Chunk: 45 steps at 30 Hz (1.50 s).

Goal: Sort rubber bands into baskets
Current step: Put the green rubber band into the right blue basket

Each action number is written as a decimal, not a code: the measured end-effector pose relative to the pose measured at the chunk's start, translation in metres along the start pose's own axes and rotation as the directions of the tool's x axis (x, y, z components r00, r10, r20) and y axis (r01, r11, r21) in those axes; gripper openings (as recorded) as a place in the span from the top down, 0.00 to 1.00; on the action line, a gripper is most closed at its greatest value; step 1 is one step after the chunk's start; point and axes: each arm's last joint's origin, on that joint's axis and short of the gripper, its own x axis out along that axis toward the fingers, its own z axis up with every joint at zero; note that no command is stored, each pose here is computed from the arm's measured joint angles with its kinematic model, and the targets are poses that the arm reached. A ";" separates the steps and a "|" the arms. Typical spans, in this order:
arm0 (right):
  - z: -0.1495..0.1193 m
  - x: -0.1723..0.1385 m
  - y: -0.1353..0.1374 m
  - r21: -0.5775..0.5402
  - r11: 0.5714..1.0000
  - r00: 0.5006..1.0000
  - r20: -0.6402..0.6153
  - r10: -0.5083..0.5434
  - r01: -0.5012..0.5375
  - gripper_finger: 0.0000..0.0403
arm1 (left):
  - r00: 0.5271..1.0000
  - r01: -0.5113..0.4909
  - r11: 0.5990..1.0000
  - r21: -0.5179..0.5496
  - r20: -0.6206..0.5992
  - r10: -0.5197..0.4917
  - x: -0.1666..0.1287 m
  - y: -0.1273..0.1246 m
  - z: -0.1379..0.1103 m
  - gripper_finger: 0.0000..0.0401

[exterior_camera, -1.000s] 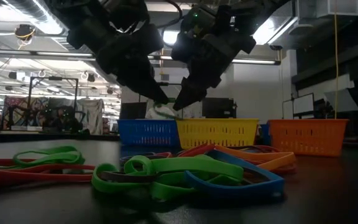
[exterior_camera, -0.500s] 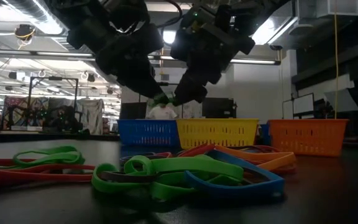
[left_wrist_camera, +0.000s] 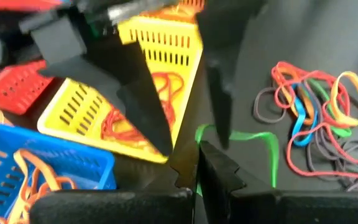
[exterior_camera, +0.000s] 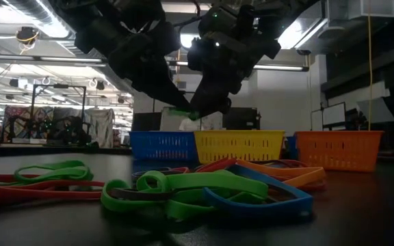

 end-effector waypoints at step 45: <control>-0.061 -0.196 -0.089 0.178 0.757 0.723 -0.493 -0.484 0.628 0.98 | 1.000 -0.029 0.995 -0.094 0.001 0.029 0.000 -0.003 0.000 0.60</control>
